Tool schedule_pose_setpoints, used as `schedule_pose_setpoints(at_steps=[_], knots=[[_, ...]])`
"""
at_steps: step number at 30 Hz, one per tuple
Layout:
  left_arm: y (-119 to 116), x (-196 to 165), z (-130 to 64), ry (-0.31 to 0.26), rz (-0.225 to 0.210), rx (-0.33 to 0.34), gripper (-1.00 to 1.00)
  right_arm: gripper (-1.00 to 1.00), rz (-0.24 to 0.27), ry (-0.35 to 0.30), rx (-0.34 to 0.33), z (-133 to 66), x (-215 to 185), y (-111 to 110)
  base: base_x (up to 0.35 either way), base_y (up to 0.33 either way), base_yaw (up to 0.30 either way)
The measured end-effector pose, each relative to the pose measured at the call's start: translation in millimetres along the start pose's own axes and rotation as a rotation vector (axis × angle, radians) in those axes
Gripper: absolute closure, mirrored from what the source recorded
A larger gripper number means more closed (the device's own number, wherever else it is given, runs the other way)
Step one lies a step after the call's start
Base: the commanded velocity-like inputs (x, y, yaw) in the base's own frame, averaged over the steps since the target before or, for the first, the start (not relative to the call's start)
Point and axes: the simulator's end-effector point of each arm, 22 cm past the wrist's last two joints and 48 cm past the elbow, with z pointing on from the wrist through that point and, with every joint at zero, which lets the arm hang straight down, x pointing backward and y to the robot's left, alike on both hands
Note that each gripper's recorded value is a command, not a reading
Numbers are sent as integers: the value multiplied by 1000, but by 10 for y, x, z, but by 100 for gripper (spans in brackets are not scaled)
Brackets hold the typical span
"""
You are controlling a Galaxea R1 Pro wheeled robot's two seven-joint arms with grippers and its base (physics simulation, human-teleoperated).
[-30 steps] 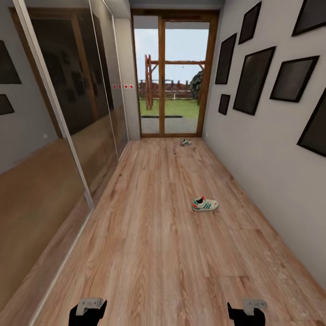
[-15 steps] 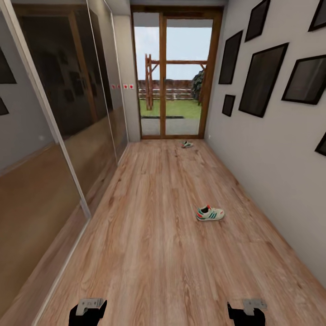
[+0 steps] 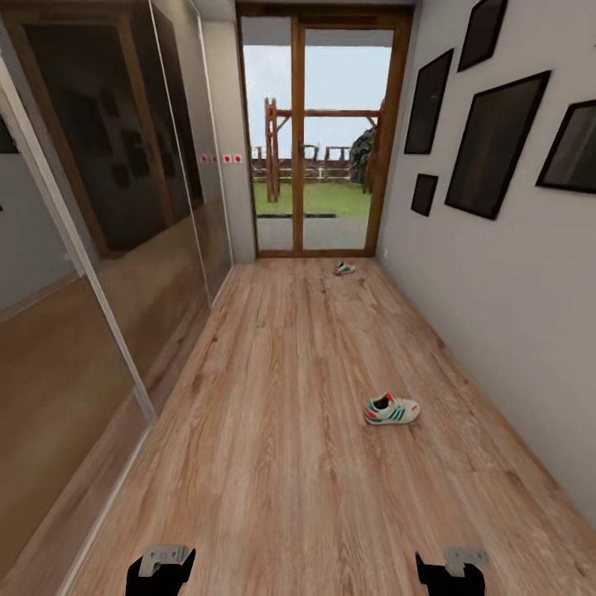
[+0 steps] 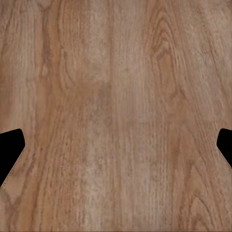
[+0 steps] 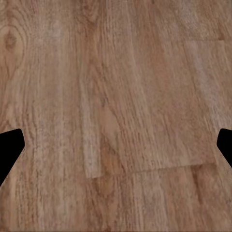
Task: Pick up the two gym shoes and the two sandals from the corridor floor and place them onto the hallstand (shoe rack) in the corridor, making sure they are on the rack and not on the floor. Arrange them so the two gym shoes are next to each other and the two sandals are next to each other.
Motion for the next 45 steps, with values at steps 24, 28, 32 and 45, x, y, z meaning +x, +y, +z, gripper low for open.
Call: schedule_pose_setpoints(at_steps=[24,28,32,45], knots=[[2,-3,1,-1,-1,-1,-100,-100,0,0,0,0,1,0,339,0,0],[1,-1,0,0,0,0,-100,-100,0,0,0,0,0,0,339,0,0],[1,-4,1,-1,0,0,-100,-100,0,0,0,0,1,0,339,0,0],[0,-1,0,0,0,0,-100,-100,0,0,0,-1,3,0,339,0,0]])
